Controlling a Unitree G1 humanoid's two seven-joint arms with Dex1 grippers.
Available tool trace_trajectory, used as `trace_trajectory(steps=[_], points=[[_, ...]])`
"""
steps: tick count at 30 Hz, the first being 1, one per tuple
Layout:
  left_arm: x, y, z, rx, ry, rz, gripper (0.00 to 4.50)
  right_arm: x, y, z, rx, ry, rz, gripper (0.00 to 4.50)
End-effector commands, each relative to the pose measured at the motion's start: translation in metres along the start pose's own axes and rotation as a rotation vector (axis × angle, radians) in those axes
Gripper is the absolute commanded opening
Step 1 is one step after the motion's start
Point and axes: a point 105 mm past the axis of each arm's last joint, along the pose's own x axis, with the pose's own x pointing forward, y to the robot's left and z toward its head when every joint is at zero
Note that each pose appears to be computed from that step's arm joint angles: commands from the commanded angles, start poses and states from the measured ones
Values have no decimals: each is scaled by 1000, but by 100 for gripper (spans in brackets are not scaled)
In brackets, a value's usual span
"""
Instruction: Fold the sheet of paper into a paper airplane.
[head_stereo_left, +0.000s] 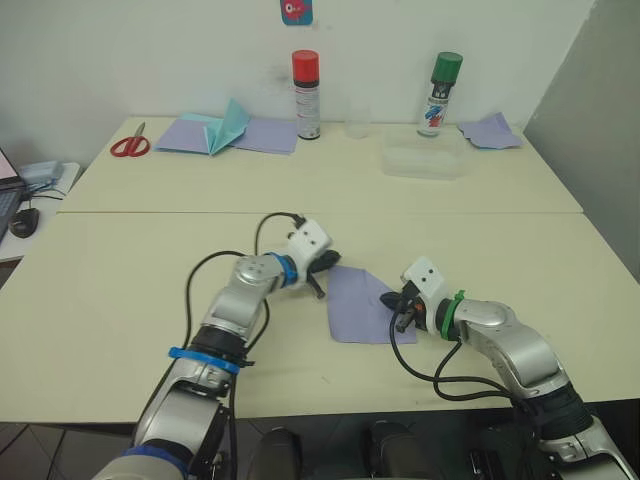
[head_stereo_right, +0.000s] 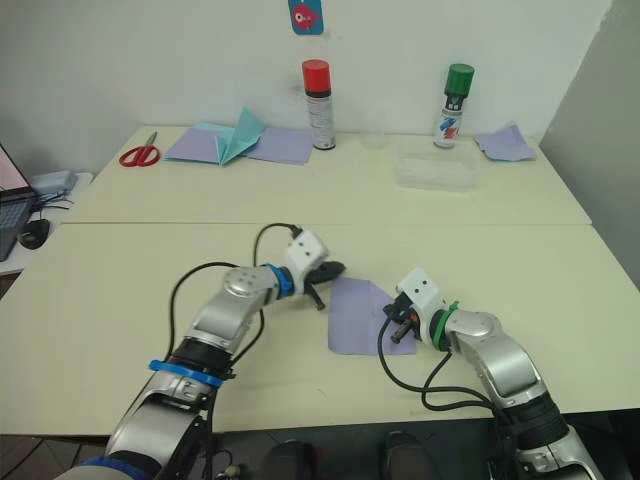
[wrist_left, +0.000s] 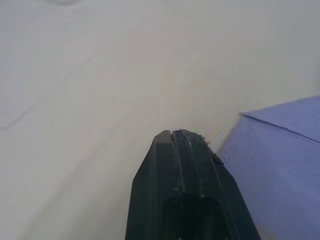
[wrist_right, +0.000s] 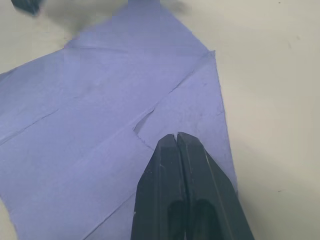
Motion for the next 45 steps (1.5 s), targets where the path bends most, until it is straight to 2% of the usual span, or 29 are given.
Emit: trace_trajectory(steps=[1, 4, 5, 7, 8, 14, 20, 25, 29, 30, 38, 45], points=[[-12, -14, 14, -89, -78, -84, 54, 1, -2, -19, 23, 77, -15, 0], [-22, -31, 14, -196, -102, -153, 141, 1, -2, -18, 17, 78, -10, 0], [-23, -35, 14, -218, -104, -157, 167, 1, -3, -18, 16, 78, -10, 0], [-23, -39, 13, -248, -98, -149, 247, 1, -4, -18, 14, 79, -10, 0], [-21, -41, 10, -253, -83, -141, 266, 2, -4, -18, 13, 79, -9, 0], [-9, -46, -3, -233, -14, -105, 266, 2, -2, -18, 9, 82, -2, 0], [-1, -43, -2, -193, -21, -95, 266, 2, -3, -18, 7, 84, -3, 0], [-3, -44, 0, -140, -27, -118, 155, 1, -2, -19, 9, 86, -6, 0], [-3, -47, -2, -134, -22, -135, 15, 1, -1, -20, 12, 86, -10, 0], [-3, -47, -2, -130, -20, -137, 4, 1, -1, -20, 14, 86, -11, 0], [-2, -69, -2, 17, -1, -269, 4, 0, 0, -22, 18, 86, -15, 0], [2, -81, -21, 111, 81, -332, 4, 0, 0, -21, 20, 85, -16, 0]])
